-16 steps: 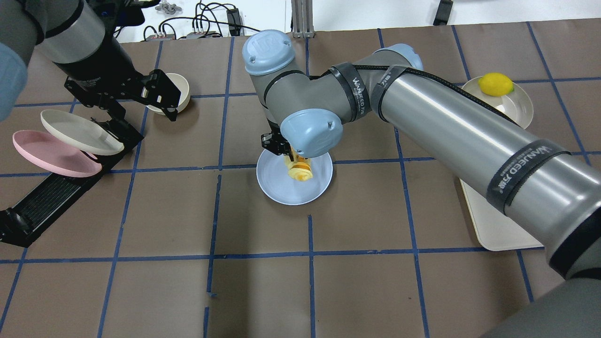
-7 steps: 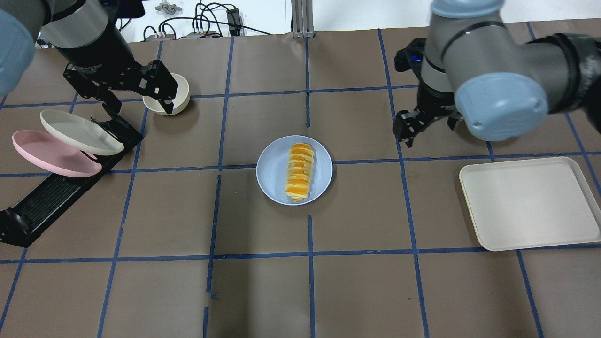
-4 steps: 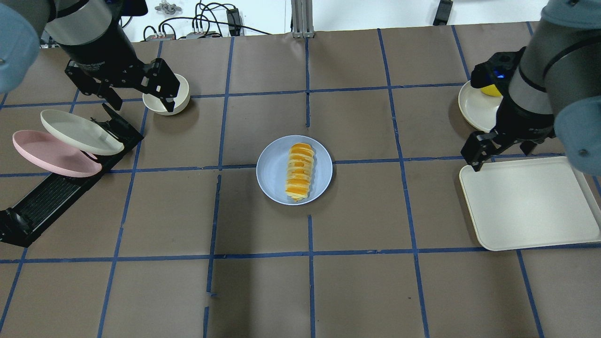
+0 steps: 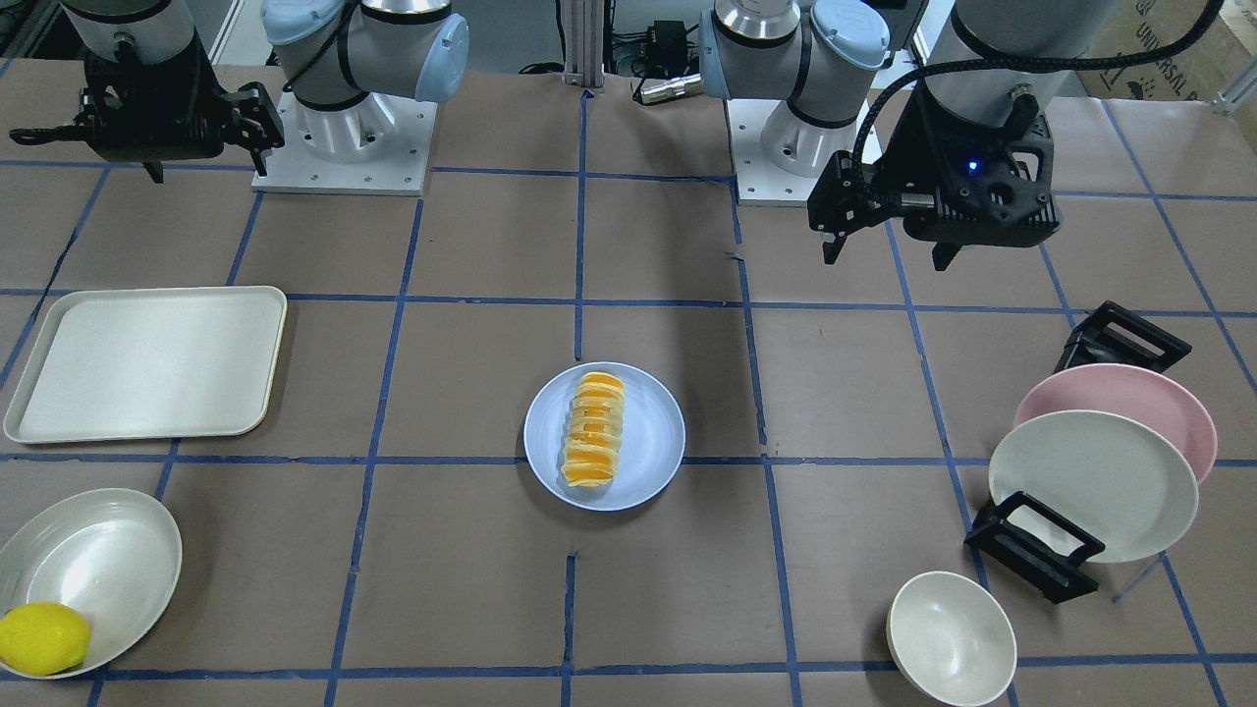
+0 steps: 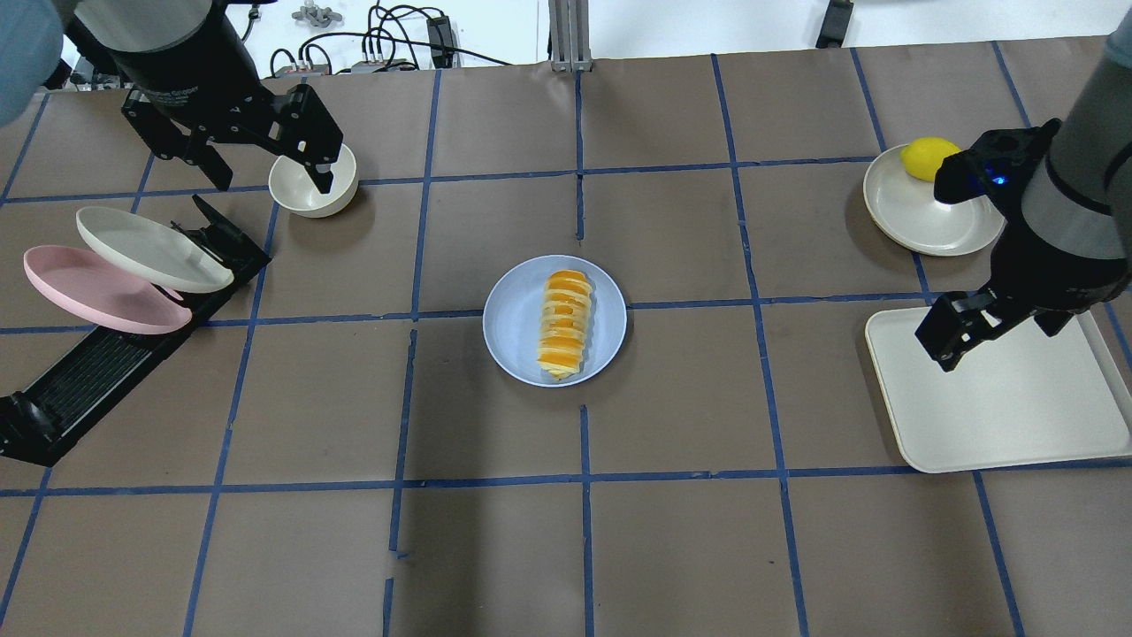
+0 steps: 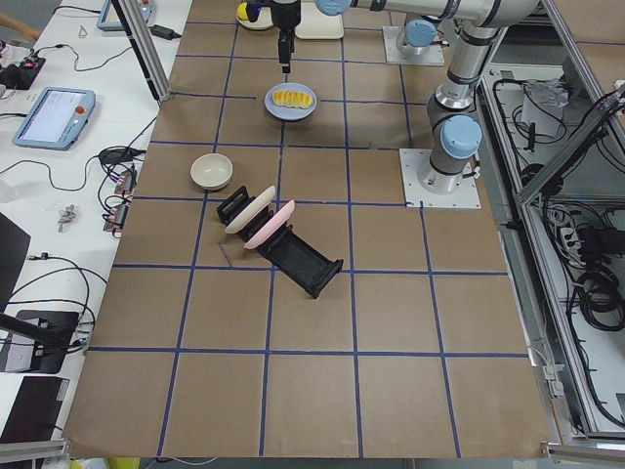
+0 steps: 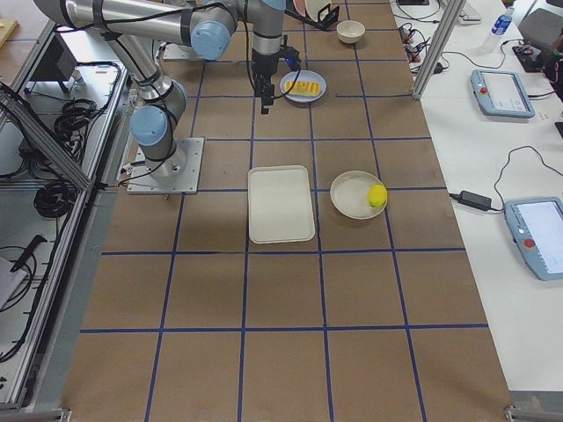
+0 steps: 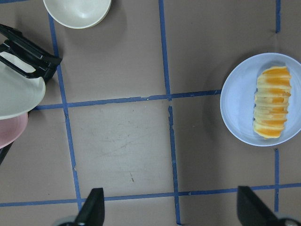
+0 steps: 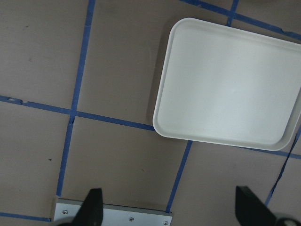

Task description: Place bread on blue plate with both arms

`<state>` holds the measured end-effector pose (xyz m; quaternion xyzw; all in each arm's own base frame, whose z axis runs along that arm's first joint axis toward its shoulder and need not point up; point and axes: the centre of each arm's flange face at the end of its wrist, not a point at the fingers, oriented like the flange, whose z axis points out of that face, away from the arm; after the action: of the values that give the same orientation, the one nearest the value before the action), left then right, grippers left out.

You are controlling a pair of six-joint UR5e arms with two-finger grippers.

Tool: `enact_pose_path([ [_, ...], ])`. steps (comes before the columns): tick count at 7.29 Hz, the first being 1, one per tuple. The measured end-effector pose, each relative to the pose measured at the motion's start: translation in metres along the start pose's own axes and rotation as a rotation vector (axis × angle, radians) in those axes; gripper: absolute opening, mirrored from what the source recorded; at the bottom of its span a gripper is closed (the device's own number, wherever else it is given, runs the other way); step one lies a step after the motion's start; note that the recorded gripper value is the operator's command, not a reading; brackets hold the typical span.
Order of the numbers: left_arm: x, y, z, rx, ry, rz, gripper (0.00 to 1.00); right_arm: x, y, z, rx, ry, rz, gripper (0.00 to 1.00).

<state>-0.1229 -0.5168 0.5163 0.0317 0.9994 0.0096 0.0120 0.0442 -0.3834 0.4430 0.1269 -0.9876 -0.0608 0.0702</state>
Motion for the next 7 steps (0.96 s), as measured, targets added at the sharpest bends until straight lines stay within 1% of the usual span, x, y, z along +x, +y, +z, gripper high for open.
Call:
enact_pose_path([
  [4, 0.002, 0.002, 0.005, -0.013, -0.001, -0.008, 1.00, -0.005, -0.001, 0.005, 0.014, -0.060, 0.000, 1.00],
  [5, 0.002, 0.002, 0.006, -0.014, -0.001, -0.008, 1.00, -0.008, 0.000, 0.003, 0.028, -0.078, 0.004, 1.00],
  [7, 0.002, 0.002, 0.006, -0.015, -0.001, -0.008, 1.00, -0.014, -0.008, -0.009, 0.081, -0.147, 0.039, 1.00],
])
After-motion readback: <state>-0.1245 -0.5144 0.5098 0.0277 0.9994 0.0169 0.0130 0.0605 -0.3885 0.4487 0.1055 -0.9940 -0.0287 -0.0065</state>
